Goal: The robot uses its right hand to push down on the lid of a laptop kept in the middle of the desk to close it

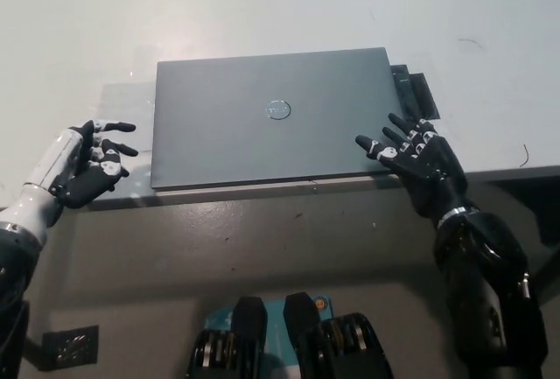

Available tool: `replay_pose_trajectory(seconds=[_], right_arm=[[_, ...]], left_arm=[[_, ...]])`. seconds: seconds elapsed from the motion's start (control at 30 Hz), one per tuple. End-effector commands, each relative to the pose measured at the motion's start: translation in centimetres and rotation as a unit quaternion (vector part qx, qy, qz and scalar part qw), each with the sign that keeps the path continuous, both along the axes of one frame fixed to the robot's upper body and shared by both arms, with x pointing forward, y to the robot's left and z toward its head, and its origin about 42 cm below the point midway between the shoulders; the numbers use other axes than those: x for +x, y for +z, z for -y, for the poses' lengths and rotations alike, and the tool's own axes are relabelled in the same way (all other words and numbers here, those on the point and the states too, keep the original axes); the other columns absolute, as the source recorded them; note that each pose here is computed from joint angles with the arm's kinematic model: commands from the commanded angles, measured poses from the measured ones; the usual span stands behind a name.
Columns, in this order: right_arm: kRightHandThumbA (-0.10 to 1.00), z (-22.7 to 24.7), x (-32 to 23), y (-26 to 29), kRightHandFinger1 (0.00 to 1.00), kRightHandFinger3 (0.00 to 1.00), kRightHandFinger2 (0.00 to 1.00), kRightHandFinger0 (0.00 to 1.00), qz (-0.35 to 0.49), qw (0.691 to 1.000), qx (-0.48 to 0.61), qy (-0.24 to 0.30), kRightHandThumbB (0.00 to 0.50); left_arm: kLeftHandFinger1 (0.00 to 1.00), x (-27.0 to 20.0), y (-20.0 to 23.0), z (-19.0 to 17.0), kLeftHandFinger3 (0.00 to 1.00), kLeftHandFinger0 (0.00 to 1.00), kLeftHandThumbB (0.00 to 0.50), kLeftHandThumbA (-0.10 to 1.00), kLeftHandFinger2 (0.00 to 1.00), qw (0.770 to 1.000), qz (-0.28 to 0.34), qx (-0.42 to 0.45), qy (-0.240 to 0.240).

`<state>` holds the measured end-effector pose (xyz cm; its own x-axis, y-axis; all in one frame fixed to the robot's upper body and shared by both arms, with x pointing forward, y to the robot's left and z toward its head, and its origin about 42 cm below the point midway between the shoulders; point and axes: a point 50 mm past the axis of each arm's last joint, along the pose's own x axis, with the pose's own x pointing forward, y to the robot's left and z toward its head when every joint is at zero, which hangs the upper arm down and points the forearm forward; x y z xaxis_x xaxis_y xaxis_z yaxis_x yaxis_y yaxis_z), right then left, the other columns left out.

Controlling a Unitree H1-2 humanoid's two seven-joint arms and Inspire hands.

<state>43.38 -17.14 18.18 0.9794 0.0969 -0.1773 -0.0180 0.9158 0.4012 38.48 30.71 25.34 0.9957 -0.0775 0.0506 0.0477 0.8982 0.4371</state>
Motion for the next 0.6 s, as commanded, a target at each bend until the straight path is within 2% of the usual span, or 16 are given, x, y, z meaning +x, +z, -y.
replay_pose_trajectory(seconds=[0.0, 0.03, 0.07, 0.13, 0.17, 0.27, 0.37, 0.43, 0.47, 0.57], right_arm=[[1.00, 1.7, -0.8, 2.1, 0.91, 1.00, 0.93, 0.97, 0.033, 0.999, 0.006, 0.005, 0.177], [1.00, 2.0, -1.1, 2.6, 0.92, 1.00, 0.95, 0.97, 0.042, 0.999, 0.011, 0.005, 0.180], [1.00, 2.4, -1.4, 3.3, 0.90, 1.00, 0.92, 0.95, 0.052, 0.999, 0.013, 0.000, 0.187], [1.00, 2.6, -1.8, 3.8, 0.90, 1.00, 0.93, 0.95, 0.059, 0.998, 0.023, 0.003, 0.198], [1.00, 3.6, -2.9, 5.1, 0.91, 1.00, 0.92, 0.96, 0.084, 0.996, 0.034, -0.001, 0.194], [1.00, 4.6, -4.2, 6.5, 0.90, 1.00, 0.91, 0.95, 0.103, 0.994, 0.036, -0.007, 0.197], [1.00, 5.9, -5.8, 7.4, 0.89, 1.00, 0.89, 0.96, 0.124, 0.992, 0.030, -0.017, 0.188], [1.00, 7.7, -7.3, 7.6, 0.87, 1.00, 0.87, 0.96, 0.133, 0.990, 0.024, -0.032, 0.205], [1.00, 8.3, -7.9, 7.7, 0.89, 1.00, 0.88, 0.97, 0.137, 0.990, 0.016, -0.038, 0.190], [1.00, 9.4, -8.9, 7.6, 0.90, 1.00, 0.91, 0.97, 0.141, 0.989, 0.011, -0.047, 0.201]], left_arm=[[0.45, -0.2, 1.7, -1.2, 0.70, 0.37, 0.000, -0.07, 0.58, 1.000, 0.022, 0.018, 0.007], [0.45, -0.2, 1.7, -1.2, 0.70, 0.37, 0.000, -0.07, 0.58, 1.000, 0.023, 0.019, 0.006], [0.47, -0.2, 1.7, -1.3, 0.72, 0.39, 0.000, -0.05, 0.60, 0.999, 0.021, 0.025, 0.008], [0.45, -0.3, 1.6, -1.4, 0.71, 0.35, 0.000, -0.06, 0.59, 0.999, 0.023, 0.023, 0.009], [0.48, -0.4, 1.6, -1.4, 0.72, 0.39, 0.000, -0.04, 0.61, 1.000, 0.015, 0.017, 0.012], [0.48, -0.6, 1.3, -1.6, 0.72, 0.40, 0.000, -0.03, 0.63, 1.000, 0.016, 0.016, 0.014], [0.42, -0.7, 1.0, -1.7, 0.69, 0.34, 0.000, -0.06, 0.56, 1.000, 0.019, 0.009, 0.014], [0.42, -0.7, 1.1, -1.6, 0.69, 0.35, 0.000, -0.05, 0.56, 1.000, 0.013, 0.010, 0.017], [0.44, -0.7, 1.1, -1.6, 0.70, 0.36, 0.000, -0.05, 0.56, 1.000, 0.012, 0.009, 0.017], [0.44, -0.6, 1.1, -1.6, 0.70, 0.38, 0.000, -0.07, 0.56, 1.000, 0.018, 0.013, 0.016]])
